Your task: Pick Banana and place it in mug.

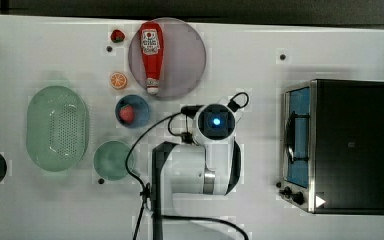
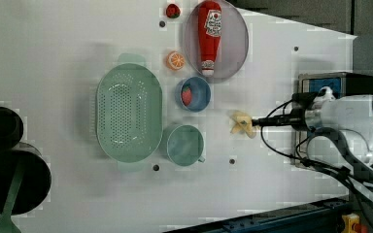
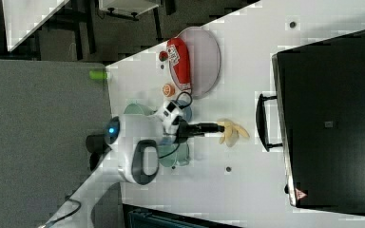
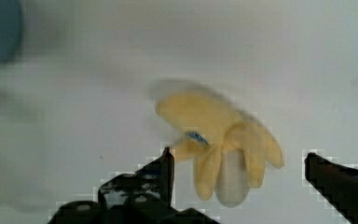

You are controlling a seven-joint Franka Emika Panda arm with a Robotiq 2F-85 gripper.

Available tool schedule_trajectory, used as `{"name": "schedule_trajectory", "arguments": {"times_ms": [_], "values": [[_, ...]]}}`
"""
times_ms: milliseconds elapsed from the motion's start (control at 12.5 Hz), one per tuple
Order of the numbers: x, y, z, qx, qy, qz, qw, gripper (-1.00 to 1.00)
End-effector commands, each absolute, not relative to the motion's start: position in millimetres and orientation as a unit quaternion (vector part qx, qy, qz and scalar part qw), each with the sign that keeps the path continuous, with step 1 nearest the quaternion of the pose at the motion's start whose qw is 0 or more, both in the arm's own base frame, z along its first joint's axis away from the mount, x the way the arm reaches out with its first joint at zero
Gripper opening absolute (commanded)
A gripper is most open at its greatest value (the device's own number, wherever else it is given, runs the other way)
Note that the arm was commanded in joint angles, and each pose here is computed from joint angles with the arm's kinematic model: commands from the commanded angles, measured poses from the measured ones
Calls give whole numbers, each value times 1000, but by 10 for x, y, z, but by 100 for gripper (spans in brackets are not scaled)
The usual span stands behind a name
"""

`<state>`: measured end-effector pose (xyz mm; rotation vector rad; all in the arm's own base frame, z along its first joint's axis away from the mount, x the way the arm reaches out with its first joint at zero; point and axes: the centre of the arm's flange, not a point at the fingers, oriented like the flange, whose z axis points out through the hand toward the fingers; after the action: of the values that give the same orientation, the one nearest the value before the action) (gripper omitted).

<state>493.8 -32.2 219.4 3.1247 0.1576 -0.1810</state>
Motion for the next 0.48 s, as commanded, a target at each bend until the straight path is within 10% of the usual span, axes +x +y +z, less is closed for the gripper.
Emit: {"name": "schedule_trajectory", "arguments": {"times_ms": [80,480], "values": [[4839,-282,1886,988,138,-63,-5,100],[4800,-310,1472,989,136,-56,-2,100]]}}
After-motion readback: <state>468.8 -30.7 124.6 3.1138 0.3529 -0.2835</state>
